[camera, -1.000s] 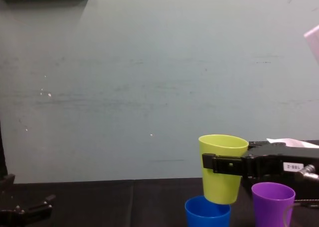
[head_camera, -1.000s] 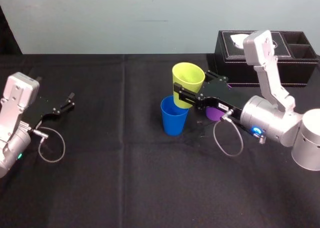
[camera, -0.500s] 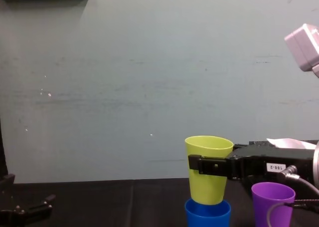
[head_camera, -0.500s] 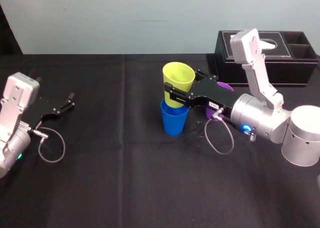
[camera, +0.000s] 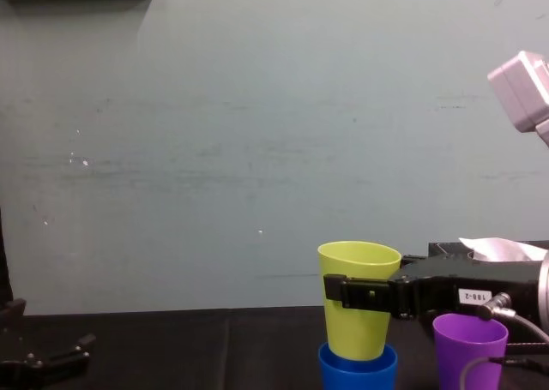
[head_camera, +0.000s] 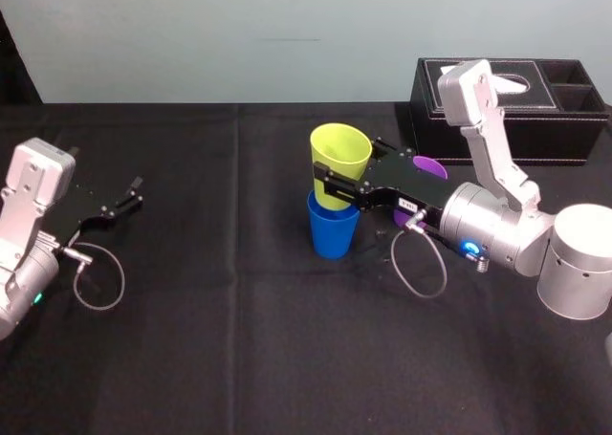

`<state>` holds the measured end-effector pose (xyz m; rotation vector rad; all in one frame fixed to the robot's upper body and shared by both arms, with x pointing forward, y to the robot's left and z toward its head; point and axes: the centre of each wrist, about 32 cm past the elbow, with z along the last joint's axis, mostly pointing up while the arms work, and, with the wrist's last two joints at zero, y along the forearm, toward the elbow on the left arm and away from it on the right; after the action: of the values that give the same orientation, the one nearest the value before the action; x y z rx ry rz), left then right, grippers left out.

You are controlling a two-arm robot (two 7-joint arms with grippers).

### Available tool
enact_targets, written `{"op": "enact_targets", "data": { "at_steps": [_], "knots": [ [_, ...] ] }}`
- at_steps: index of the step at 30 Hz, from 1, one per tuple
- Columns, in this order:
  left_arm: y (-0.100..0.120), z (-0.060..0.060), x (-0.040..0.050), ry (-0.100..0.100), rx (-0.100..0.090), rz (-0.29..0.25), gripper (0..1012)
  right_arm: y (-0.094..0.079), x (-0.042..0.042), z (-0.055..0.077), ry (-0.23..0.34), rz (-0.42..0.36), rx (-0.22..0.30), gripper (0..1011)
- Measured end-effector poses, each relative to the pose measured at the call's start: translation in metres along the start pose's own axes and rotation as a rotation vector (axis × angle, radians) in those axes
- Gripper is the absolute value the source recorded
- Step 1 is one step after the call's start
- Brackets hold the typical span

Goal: Stack the three plastic cups sequentially using one hand.

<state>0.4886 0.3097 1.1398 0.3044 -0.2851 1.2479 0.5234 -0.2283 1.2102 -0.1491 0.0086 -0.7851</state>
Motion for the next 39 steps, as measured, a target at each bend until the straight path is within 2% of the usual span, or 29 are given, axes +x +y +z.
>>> {"op": "enact_targets", "data": {
  "at_steps": [16, 23, 39],
  "knots": [
    [0.0, 0.0, 0.0, 0.0, 0.0, 0.0, 1011, 0.0, -0.0006, -0.011, 0.0, -0.002, -0.016, 734],
    [0.0, 0.0, 0.0, 0.0, 0.0, 0.0, 1012, 0.004, -0.0036, -0.018, -0.008, 0.003, -0.033, 735],
    [0.0, 0.0, 0.0, 0.0, 0.0, 0.0, 1011, 0.003, -0.0029, -0.017, -0.008, 0.001, -0.029, 737]
  ]
}}
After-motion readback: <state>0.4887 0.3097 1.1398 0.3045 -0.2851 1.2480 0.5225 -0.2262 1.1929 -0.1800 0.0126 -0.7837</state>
